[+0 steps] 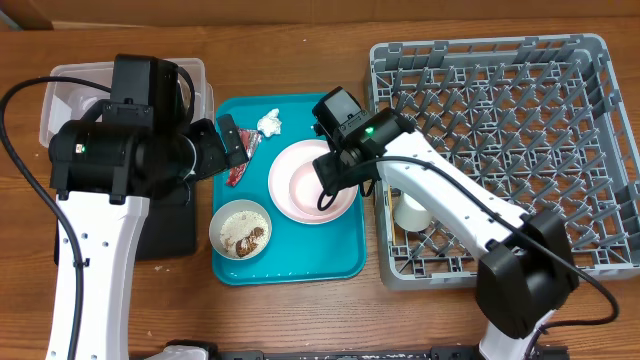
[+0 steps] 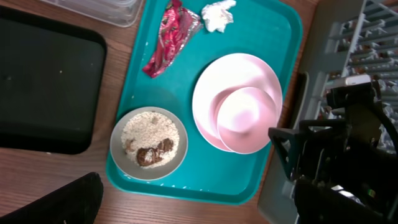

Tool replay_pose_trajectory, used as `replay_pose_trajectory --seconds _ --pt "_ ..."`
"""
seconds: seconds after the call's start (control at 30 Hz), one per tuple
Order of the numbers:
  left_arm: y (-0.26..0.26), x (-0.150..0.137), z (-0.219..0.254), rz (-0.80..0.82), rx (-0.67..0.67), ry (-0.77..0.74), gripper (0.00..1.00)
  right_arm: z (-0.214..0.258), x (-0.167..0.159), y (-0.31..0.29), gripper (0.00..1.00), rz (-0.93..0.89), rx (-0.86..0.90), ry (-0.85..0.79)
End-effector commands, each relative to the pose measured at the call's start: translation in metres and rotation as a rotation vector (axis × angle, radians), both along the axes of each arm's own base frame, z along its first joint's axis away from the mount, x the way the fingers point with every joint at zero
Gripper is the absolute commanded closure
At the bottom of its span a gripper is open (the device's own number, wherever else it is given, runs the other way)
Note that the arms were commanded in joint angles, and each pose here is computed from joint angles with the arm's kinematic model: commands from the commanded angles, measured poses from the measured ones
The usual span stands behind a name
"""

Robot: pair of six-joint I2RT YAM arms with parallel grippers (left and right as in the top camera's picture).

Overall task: Sort waste into correct bins and load items into the dishwasher
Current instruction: 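Move the right gripper to the pink plates and grasp the top small plate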

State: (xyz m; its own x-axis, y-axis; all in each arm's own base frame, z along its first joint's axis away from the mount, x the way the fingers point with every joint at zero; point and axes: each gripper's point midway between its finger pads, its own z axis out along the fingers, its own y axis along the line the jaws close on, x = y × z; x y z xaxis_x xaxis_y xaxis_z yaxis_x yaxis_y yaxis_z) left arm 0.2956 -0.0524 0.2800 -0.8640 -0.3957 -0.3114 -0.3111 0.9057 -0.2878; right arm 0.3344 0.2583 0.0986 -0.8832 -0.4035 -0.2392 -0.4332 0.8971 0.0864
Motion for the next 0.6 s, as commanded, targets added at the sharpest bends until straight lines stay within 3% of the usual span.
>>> replay_pose_trajectory --seconds 0.0,0.4,0.57 --pt "0.006 0.005 -0.002 0.026 0.029 0.004 0.00 -0.016 0.002 -0.003 0.37 0.027 -0.043 0.009" --pt "0.006 0.008 -0.008 0.026 0.031 0.027 0.00 -0.063 -0.001 -0.004 0.55 0.035 -0.100 0.097" --pt "0.006 0.008 -0.008 0.026 0.031 0.027 0.00 -0.070 -0.002 -0.006 0.79 0.032 -0.111 0.112"
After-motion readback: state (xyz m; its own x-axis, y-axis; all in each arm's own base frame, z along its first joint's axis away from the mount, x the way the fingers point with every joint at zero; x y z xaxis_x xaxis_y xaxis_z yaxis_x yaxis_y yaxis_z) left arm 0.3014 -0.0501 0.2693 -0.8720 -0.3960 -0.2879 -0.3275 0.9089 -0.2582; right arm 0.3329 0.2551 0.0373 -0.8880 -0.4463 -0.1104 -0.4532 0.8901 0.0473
